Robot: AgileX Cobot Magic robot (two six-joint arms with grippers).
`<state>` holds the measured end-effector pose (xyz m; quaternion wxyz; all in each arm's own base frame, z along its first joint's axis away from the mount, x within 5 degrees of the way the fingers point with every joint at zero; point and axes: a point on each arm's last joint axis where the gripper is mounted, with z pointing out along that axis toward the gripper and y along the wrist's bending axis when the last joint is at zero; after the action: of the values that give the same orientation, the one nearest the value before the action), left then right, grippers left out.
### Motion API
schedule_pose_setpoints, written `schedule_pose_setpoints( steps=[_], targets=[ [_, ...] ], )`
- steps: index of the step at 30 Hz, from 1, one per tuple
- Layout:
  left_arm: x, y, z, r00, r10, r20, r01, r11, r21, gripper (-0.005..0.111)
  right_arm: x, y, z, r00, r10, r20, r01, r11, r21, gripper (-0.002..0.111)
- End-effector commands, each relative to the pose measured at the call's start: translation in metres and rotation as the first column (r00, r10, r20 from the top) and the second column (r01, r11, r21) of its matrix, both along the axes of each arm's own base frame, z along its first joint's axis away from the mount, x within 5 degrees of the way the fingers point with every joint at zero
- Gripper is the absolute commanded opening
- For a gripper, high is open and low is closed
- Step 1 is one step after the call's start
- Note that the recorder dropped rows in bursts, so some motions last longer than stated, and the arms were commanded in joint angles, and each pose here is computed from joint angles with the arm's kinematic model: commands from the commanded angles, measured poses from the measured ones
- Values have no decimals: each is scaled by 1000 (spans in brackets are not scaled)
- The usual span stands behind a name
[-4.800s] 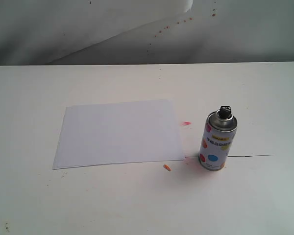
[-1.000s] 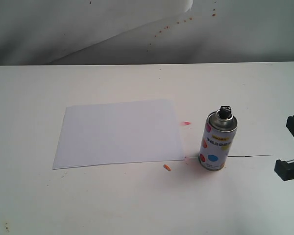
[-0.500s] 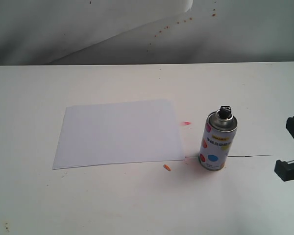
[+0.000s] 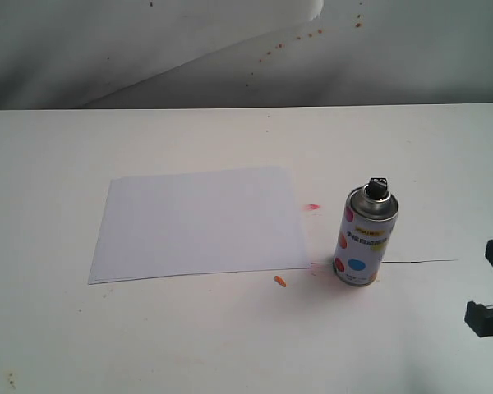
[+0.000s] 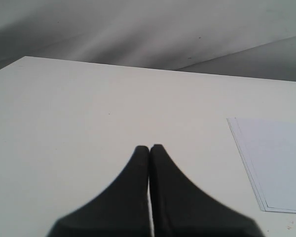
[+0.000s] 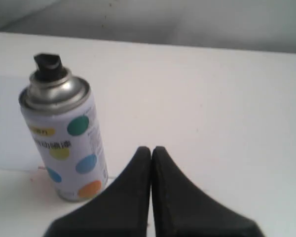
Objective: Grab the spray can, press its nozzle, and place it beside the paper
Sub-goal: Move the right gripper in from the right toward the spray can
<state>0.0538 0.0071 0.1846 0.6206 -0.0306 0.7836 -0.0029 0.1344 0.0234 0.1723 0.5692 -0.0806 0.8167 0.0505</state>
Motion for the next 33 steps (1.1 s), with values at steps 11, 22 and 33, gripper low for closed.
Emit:
schedule_pose_setpoints(
  steps=[11,22,33],
  targets=[
    [0,0,-1,1000,-3,-4,3,1000,-10,0,3,0,-8,1000,-20,11,20,999,25,0],
    [0,0,-1,1000,-3,-4,3,1000,-10,0,22,7,-51,990,32,-137,-32,999,1,0],
    [0,0,-1,1000,-3,-4,3,1000,-10,0,44,15,-43,988,96,-117,-96,995,4,0]
  ],
)
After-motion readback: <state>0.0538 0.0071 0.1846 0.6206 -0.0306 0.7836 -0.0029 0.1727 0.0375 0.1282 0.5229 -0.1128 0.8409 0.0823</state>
